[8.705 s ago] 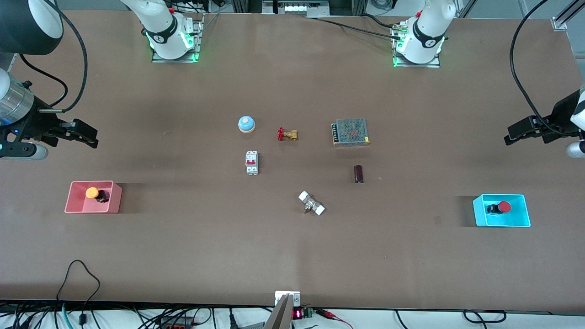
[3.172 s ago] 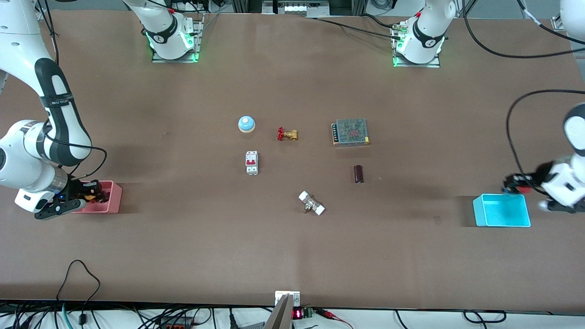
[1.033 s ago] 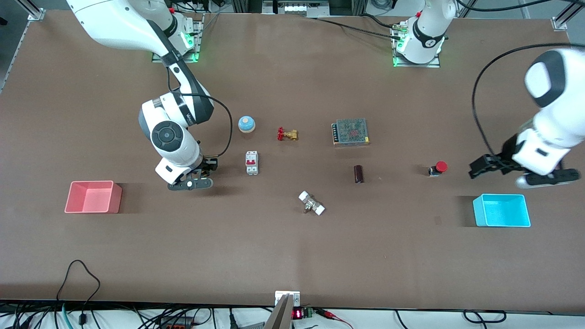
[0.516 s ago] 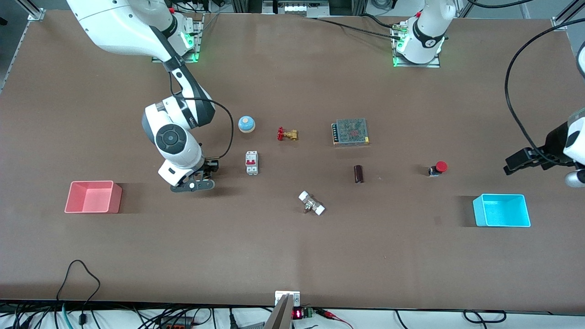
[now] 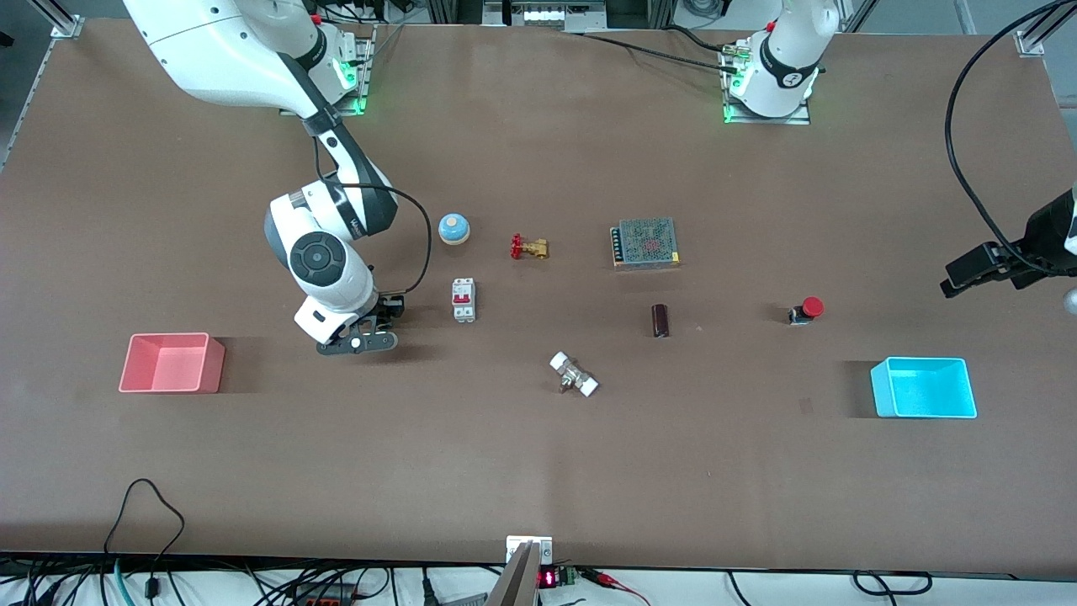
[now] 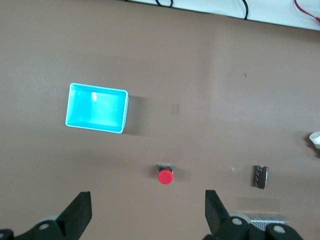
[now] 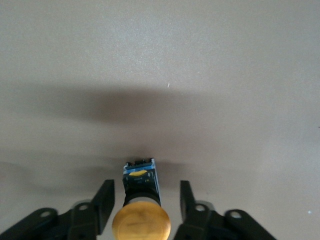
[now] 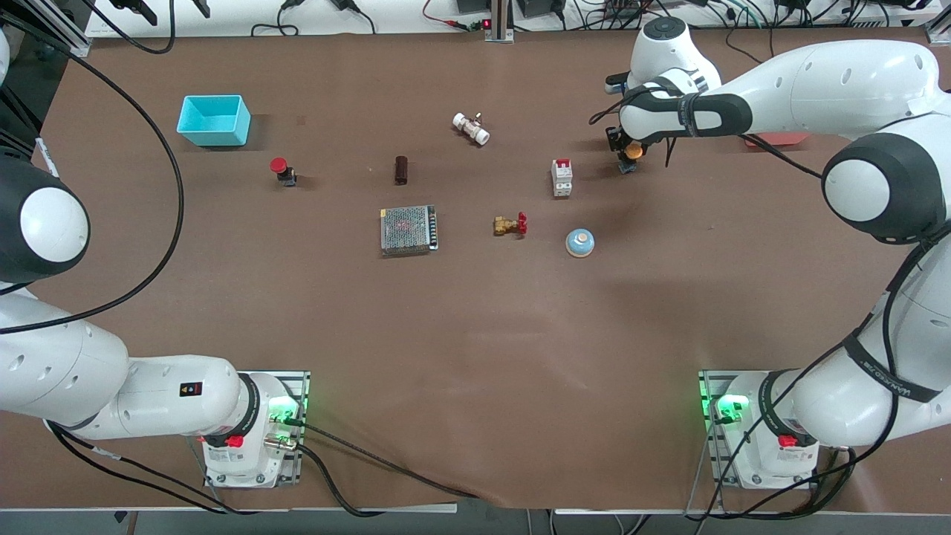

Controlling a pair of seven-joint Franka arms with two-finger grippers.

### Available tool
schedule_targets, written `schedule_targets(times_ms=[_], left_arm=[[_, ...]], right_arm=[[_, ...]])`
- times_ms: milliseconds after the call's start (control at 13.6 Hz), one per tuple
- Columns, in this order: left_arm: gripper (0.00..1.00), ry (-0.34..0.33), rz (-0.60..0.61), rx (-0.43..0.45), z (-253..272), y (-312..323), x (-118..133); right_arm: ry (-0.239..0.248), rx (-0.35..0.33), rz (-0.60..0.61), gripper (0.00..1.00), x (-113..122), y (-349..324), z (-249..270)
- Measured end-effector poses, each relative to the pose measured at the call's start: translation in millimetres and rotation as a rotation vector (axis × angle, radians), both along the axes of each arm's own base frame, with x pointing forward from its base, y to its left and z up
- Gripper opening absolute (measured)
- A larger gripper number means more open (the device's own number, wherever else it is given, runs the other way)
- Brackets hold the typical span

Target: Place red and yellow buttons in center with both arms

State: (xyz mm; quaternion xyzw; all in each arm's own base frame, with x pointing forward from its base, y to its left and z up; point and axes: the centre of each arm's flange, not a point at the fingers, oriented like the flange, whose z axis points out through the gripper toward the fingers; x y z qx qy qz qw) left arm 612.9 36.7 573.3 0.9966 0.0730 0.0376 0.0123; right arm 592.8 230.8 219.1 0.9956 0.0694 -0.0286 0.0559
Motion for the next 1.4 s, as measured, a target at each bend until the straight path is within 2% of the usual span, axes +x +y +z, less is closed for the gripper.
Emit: schedule_targets(times_ms=[221,295,443,516,590,664,738,811,959,1033,1107,1254,1402], left_arm=[[1.00,0.075,-0.009,-0.006,-6,-4,-8],[1.00,0.089,-0.011,-0.007,-6,-6,-10],[1.00,0.086,-0.011,-0.006,0,-6,-14],[1.00,0.077,-0.010,-0.006,5,-5,-16],[1.00,0.076,-0.009,-0.006,5,-5,-16],[1.00,0.076,-0.007,-0.006,5,-4,-16],[1.00,0.076,-0.005,-0.006,6,-2,-16],[1.00,0.076,-0.002,-0.006,6,-1,-16],[1.00,0.076,-0.001,-0.006,6,0,-17],[1.00,0.076,-0.001,-0.006,6,0,-17],[1.00,0.075,-0.001,-0.006,7,0,-17],[1.00,0.078,-0.001,-0.006,9,0,-19],[1.00,0.086,-0.002,-0.006,11,0,-22]], right_arm=[[-0.017,0.008,-0.002,0.96,4,1,5],[-0.035,0.014,-0.006,1.00,10,0,13],[-0.093,0.048,-0.049,1.00,26,-10,53],[-0.125,0.093,-0.126,1.00,37,-30,116],[-0.124,0.107,-0.161,1.00,38,-44,154],[-0.102,0.112,-0.170,1.00,40,-68,196],[-0.095,0.113,-0.146,1.00,41,-102,242],[-0.109,0.117,-0.122,1.00,40,-140,284],[-0.166,0.116,-0.134,1.00,31,-203,343],[-0.173,0.111,-0.151,1.00,22,-222,361],[-0.160,0.105,-0.161,1.00,12,-230,372],[-0.121,0.099,-0.151,1.00,-3,-220,383],[-0.100,0.098,-0.134,1.00,-7,-206,383]])
